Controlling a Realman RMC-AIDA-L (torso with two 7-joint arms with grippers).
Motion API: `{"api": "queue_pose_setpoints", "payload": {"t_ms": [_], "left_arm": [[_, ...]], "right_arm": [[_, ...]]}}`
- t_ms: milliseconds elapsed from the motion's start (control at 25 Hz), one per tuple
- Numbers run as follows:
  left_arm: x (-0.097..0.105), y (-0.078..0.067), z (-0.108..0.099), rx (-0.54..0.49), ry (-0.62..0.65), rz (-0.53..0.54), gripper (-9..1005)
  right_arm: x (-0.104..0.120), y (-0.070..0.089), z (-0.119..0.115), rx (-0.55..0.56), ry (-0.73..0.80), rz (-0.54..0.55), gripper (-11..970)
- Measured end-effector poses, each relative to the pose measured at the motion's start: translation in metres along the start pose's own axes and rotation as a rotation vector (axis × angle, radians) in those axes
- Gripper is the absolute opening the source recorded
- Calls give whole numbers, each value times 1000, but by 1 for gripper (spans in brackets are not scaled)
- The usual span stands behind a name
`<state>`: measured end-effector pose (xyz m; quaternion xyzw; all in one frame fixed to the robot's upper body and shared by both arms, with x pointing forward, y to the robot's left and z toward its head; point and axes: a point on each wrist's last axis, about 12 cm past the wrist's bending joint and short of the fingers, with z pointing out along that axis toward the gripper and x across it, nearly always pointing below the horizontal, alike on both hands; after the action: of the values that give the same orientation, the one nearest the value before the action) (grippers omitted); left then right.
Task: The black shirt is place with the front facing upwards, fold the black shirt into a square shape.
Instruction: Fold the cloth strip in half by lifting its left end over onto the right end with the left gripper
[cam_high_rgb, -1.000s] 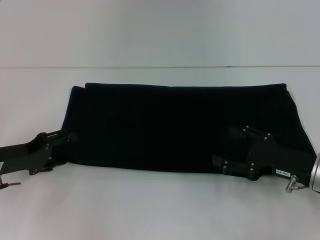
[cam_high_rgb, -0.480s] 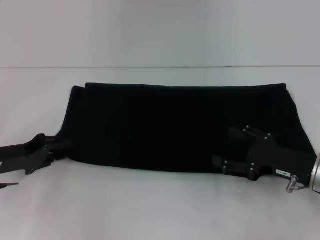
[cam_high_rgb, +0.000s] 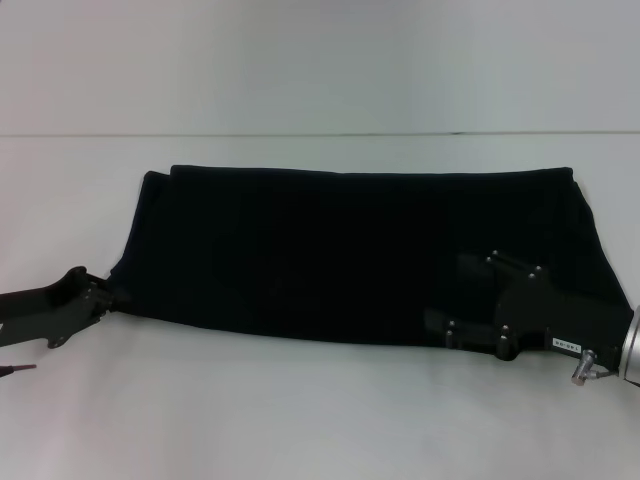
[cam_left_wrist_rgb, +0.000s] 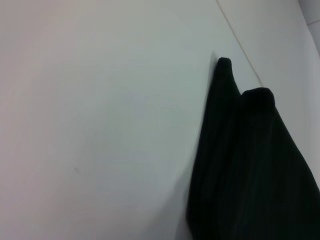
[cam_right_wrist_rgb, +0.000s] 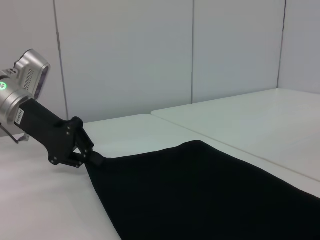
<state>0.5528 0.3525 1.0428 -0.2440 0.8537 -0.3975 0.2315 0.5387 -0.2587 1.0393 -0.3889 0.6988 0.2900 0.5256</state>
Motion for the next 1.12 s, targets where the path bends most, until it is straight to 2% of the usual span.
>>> {"api": "queue_pose_setpoints", "payload": {"t_ms": [40,240,440,600,880,1000,1120], "left_arm": [[0,0,0,-1,-2,0,54],[-4,0,0,0,-40,1,32],[-17,3,-11,14,-114,-2,32],[-32,7,-26,-17,-171,8,32],[-59,26,-74,-56,-328,-25,32],[-61,29,-84,-46,-353,-39,32],[-61,28,-84,-27,-348,-41,32]], "right_arm": [[0,0,0,0,0,1,931],[-4,-1,-1,12,-35,13,932],[-6,-5,-6,48,-76,30,931],[-7,-9,-8,79,-93,55,931],[-4,-10,-13,108,-93,81,931],[-1,-9,-13,116,-85,87,931],[0,-10,-13,123,-78,89,932]]}}
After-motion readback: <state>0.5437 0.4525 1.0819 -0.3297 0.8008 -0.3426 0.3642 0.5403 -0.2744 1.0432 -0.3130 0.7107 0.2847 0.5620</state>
